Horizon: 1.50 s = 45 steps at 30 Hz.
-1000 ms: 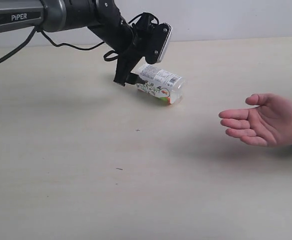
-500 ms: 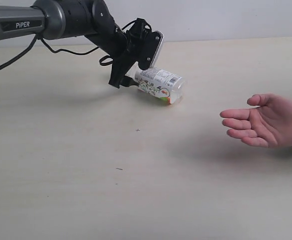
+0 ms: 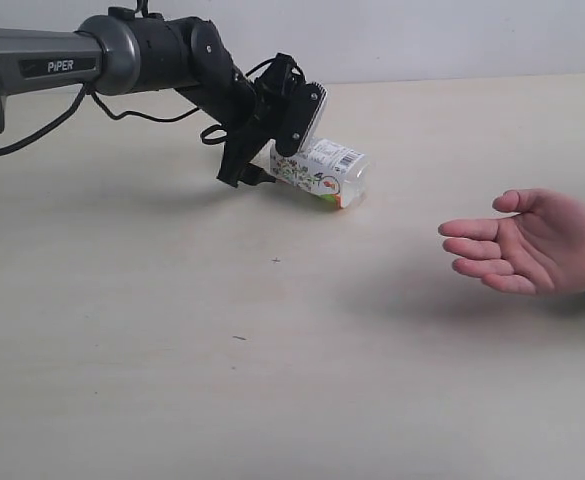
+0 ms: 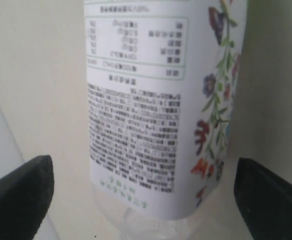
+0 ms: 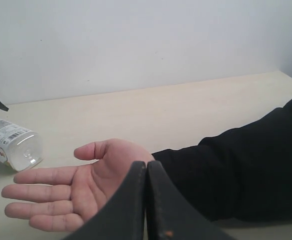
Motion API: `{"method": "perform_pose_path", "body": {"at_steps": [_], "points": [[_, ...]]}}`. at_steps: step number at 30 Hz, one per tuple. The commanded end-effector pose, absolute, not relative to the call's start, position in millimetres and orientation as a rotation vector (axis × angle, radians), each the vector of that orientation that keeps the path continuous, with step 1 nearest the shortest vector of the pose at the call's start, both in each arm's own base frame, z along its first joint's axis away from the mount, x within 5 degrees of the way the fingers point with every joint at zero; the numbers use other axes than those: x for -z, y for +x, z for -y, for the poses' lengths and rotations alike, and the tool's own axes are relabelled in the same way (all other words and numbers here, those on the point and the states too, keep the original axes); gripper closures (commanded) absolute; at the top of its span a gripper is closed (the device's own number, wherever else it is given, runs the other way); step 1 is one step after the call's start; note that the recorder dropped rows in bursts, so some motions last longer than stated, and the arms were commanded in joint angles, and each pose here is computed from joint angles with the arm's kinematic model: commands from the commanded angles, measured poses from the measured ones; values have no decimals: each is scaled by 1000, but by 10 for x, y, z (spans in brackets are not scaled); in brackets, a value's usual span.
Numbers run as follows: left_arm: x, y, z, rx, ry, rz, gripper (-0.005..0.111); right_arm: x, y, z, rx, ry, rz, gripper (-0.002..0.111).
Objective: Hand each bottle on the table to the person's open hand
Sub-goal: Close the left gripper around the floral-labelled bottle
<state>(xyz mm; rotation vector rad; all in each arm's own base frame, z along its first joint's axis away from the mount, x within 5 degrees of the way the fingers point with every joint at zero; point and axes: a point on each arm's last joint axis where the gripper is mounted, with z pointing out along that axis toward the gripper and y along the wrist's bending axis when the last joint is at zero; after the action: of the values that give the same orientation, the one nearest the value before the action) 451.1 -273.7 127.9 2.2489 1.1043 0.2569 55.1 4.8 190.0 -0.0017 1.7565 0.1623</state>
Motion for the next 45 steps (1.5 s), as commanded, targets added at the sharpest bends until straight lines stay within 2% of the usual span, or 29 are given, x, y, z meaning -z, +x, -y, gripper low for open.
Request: {"method": "perform_pose_path", "body": {"at_steps": [1, 45], "points": [[-1270, 4527, 2740, -263, 2238, -1104, 14, -1896, 549, -49, -163, -8, -1747, 108], [-1257, 4510, 2727, -213, 2237, -1139, 14, -1896, 549, -49, -163, -8, -1747, 108]]}}
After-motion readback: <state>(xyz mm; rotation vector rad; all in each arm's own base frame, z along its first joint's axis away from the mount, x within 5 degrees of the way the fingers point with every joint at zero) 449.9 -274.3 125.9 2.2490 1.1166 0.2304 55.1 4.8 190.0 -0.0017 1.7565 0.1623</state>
